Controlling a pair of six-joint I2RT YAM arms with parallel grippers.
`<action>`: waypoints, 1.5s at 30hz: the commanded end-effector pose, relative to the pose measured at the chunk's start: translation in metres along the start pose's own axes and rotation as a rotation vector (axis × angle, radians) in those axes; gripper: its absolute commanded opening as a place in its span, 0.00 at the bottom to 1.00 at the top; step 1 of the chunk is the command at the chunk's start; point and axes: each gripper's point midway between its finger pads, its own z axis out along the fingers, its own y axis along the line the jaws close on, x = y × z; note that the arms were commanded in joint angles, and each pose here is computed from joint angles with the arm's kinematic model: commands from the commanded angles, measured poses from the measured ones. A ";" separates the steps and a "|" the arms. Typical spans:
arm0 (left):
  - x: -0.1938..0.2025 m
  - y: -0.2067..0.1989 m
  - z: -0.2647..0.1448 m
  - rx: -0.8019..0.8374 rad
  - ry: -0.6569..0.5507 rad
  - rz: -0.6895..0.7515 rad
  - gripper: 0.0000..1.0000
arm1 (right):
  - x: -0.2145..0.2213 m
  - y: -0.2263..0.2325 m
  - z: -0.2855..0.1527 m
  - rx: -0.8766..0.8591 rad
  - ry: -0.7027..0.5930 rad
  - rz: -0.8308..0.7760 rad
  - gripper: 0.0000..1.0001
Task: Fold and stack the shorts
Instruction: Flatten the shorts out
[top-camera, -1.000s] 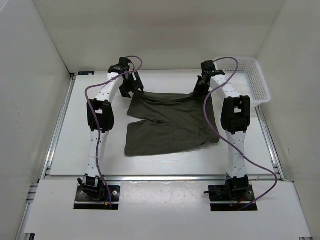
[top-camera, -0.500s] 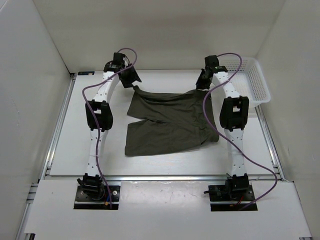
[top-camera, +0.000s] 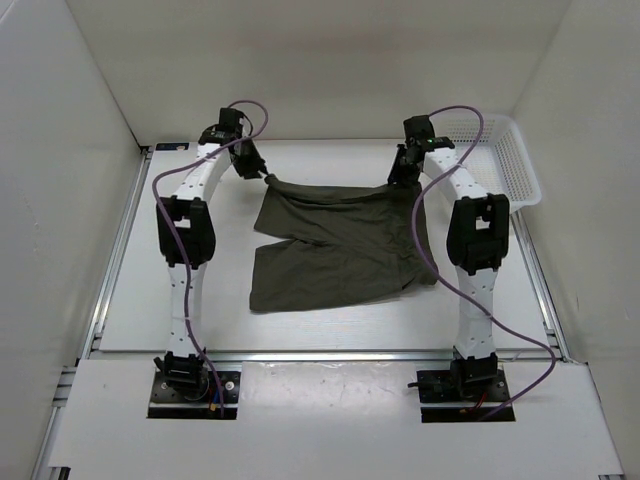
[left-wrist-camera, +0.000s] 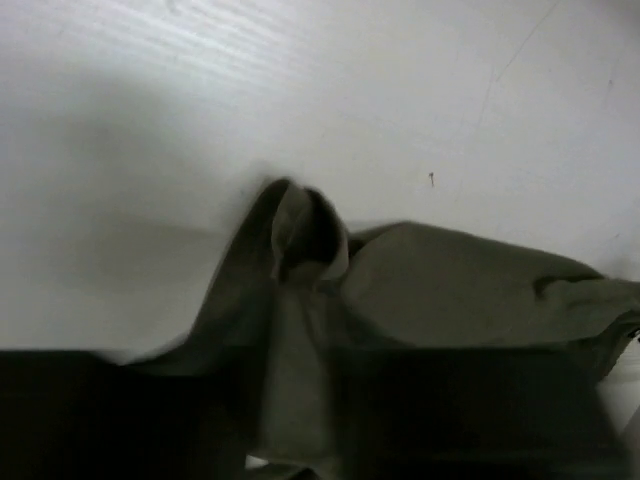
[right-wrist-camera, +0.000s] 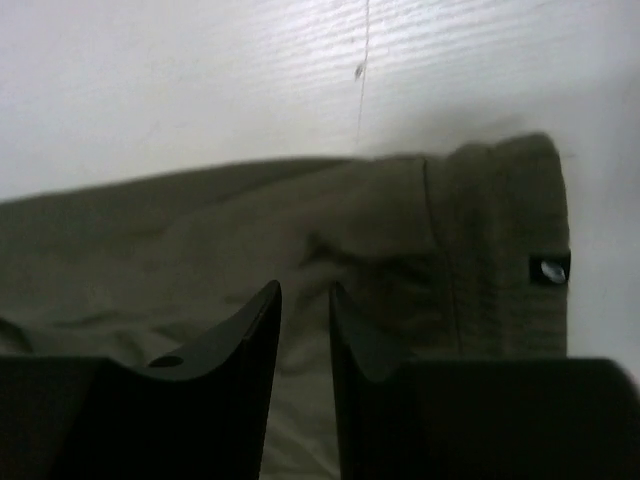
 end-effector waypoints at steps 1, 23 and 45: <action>-0.025 -0.014 -0.067 0.002 -0.119 0.072 0.50 | -0.024 0.013 -0.046 0.000 -0.150 -0.044 0.33; 0.016 -0.048 0.009 0.141 0.049 0.112 0.10 | 0.003 0.007 -0.042 -0.020 -0.073 -0.047 0.27; 0.000 -0.030 -0.064 -0.006 -0.073 -0.004 0.81 | 0.028 -0.001 -0.042 -0.003 -0.019 -0.073 0.20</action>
